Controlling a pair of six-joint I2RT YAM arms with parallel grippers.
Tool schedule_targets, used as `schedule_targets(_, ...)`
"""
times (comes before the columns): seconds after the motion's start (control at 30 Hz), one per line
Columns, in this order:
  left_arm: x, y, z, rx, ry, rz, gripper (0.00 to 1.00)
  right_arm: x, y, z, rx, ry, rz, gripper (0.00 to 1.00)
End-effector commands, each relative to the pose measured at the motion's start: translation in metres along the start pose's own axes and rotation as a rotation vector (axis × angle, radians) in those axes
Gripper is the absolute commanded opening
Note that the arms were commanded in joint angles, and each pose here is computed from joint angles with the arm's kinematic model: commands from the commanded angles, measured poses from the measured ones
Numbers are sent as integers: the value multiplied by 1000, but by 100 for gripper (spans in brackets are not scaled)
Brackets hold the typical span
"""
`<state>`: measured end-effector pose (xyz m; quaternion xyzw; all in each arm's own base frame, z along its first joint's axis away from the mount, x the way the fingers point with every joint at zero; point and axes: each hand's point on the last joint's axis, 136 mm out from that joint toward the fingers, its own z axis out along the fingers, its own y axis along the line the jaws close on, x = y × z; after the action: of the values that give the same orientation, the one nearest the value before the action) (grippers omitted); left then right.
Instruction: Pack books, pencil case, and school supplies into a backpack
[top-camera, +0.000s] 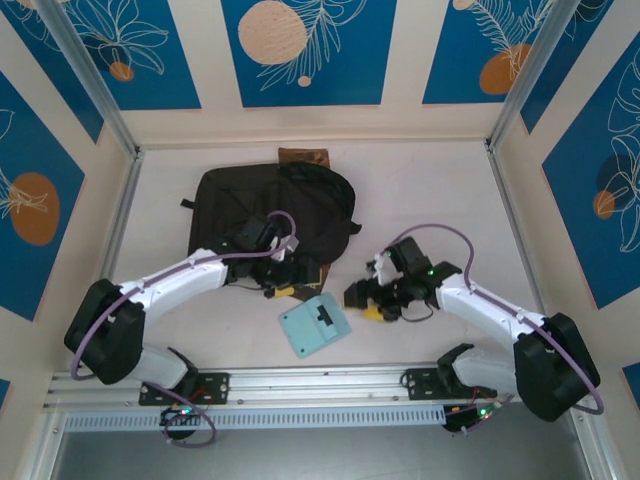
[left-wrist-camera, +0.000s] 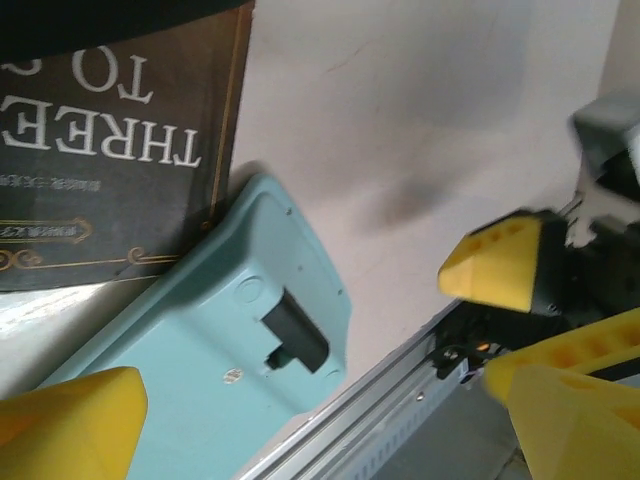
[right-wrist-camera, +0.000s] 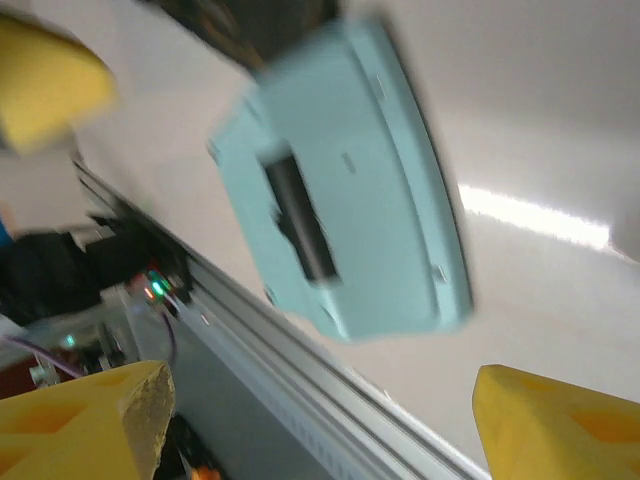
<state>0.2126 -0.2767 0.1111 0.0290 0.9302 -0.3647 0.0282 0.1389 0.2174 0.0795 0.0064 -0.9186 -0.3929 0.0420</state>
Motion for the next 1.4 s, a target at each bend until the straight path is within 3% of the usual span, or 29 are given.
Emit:
schedule_targets(0.0,11,21,10,-55,51,24,93,33,1,14,-40,110,23,80)
schedule_targets(0.13,16,24,30,-36,117,33,91,39,4,32,-69,174,33,81)
schedule_targets(0.4,27,22,55,-44,195,66,90,14,14,58,-127,200,91,80)
schedule_targets(0.97,15,-6,65,55,198,25,90,-83,-2,6,-125,-208,226,80)
schedule_targets(1.27,6,-16,74,81,200,14,89,-71,-3,11,-241,-131,195,77)
schedule_targets(1.37,5,-15,74,70,200,19,89,-69,-13,10,-176,-158,208,76)
